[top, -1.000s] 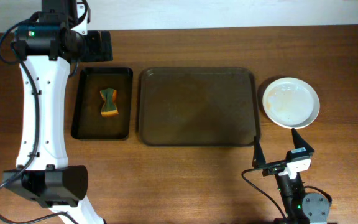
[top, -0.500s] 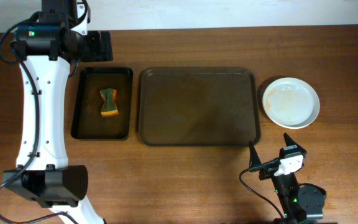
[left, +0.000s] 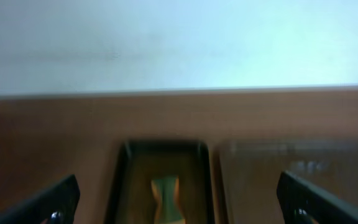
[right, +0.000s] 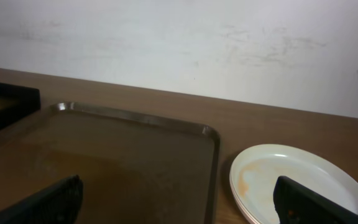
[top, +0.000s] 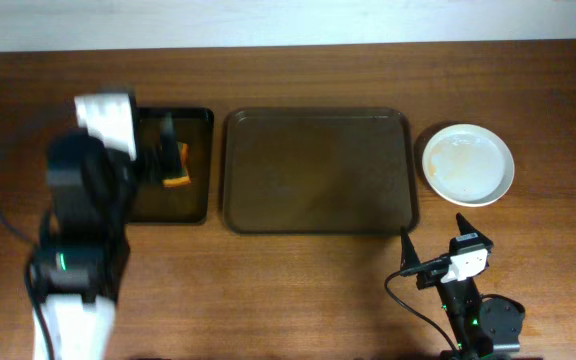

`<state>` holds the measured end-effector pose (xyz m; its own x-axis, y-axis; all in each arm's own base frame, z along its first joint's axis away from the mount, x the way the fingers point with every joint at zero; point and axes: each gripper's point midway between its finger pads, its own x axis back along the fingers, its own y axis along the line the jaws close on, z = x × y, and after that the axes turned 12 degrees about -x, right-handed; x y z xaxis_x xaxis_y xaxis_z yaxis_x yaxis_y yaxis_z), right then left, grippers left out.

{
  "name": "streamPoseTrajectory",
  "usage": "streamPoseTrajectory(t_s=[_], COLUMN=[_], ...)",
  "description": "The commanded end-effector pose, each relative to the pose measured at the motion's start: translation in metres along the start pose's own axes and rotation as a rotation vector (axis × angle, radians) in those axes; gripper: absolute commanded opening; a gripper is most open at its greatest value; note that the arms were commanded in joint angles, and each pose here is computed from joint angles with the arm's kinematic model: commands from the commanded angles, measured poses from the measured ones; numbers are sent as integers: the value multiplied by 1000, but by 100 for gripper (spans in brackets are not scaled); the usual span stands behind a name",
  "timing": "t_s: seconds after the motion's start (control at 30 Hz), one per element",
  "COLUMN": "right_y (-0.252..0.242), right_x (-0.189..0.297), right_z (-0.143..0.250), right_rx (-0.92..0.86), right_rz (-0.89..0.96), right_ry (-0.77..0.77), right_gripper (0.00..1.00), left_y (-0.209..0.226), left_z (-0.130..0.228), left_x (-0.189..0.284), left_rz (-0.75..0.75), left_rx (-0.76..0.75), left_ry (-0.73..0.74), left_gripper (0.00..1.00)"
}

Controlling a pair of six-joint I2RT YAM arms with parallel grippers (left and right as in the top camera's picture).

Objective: Clean dirty plates on tray and stack at the side

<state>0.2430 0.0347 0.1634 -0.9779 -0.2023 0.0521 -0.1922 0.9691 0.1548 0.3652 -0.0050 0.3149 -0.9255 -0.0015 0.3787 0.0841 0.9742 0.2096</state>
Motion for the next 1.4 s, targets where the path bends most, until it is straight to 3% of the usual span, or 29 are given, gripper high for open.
streamPoseTrajectory(t_s=[0.0, 0.1, 0.2, 0.27, 0.4, 1.37], right_y=[3, 3, 3, 3, 3, 3], right_x=[0, 0, 0, 0, 0, 0], right_z=[2, 2, 2, 2, 2, 2], right_rx=[6, 6, 6, 6, 6, 6], right_rz=[-17, -17, -17, -17, -17, -17], right_ry=[4, 5, 4, 4, 4, 5], right_gripper=[98, 98, 99, 98, 98, 98], left_y=[-13, -35, -40, -44, -31, -30], left_z=[59, 111, 147, 166, 191, 190], left_x=[47, 67, 67, 60, 50, 50], left_rz=[-32, -15, -40, -53, -137, -139], left_rx=[-59, -190, -221, -288, -269, -268], left_ry=[-193, -328, -366, -355, -277, -279], left_gripper=[100, 100, 100, 100, 100, 100])
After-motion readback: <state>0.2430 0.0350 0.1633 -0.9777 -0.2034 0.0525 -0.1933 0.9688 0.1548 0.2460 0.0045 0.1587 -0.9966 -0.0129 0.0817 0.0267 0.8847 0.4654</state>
